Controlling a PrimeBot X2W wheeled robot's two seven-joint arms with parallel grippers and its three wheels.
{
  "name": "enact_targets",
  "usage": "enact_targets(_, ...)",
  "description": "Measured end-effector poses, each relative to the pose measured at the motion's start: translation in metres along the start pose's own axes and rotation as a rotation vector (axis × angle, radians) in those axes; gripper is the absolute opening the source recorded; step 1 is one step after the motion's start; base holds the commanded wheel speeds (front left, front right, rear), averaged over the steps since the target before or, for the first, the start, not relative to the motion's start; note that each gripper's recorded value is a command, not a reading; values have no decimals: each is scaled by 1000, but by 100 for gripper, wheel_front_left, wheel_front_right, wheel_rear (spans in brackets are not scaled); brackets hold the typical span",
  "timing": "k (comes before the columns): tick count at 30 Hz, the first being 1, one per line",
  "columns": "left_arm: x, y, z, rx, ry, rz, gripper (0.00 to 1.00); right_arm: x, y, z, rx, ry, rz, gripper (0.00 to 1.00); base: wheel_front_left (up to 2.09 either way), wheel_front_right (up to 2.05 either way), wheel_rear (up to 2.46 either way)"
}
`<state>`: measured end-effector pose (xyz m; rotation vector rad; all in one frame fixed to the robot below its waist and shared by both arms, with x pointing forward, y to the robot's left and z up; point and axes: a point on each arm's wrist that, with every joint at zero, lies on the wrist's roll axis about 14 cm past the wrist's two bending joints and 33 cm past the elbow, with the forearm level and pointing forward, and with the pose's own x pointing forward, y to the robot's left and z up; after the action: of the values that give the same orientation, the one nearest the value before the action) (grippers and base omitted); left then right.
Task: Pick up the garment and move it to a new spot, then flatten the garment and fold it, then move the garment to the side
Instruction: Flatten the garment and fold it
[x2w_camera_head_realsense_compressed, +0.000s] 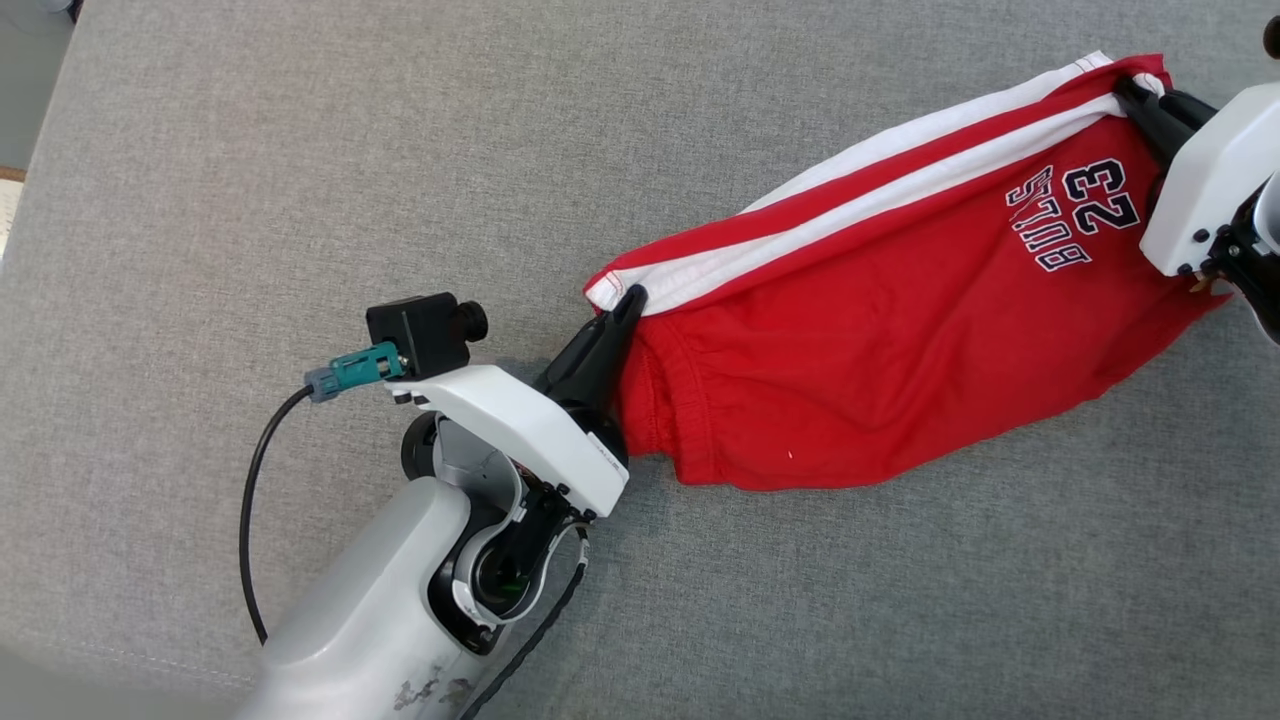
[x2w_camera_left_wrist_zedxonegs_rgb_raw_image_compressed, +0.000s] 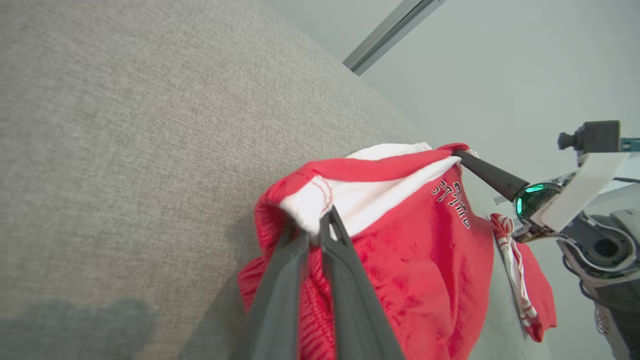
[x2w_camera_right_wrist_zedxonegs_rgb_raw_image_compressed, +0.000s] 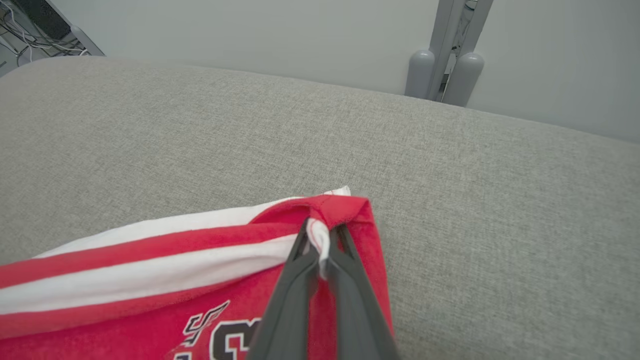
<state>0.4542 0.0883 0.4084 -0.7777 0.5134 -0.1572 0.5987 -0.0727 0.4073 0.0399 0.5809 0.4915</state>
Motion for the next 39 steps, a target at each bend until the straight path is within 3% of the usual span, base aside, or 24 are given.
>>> enact_targets(6,1,10,4,13,-14,33,3,5,-2,2,-31,11,-3,2,0,0,0)
enact_targets(7,1,10,5,14,-15,34,17,6,-2,4,-33,8,-2,32,0,0,0)
enact_targets(8,2,11,5,14,-17,37,34,7,0,6,-35,-2,1,80,0,0,0)
enact_targets(9,2,11,5,14,-17,37,47,7,0,6,-35,-2,1,100,0,0,0)
enact_targets(10,2,11,6,13,-19,41,76,8,1,8,-28,-10,5,100,0,0,0)
enact_targets(11,2,11,6,13,-19,41,76,8,1,8,-28,-10,5,100,0,0,0)
enact_targets(12,2,12,6,13,-20,44,100,8,3,7,-25,-5,11,100,0,0,0)
enact_targets(20,0,7,10,40,-49,33,100,-6,13,16,-72,11,58,100,0,0,0)
enact_targets(24,-14,7,24,177,-128,29,100,-28,14,33,-118,9,77,100,0,0,0)
enact_targets(28,-34,8,35,360,-222,40,100,-52,-10,37,-175,51,13,100,0,0,0)
enact_targets(34,-55,20,35,461,-280,98,100,-50,-28,-10,-157,237,-26,100,0,0,0)
enact_targets(39,-61,28,39,469,-324,132,100,-26,-15,-53,-105,348,-1,100,0,0,0)
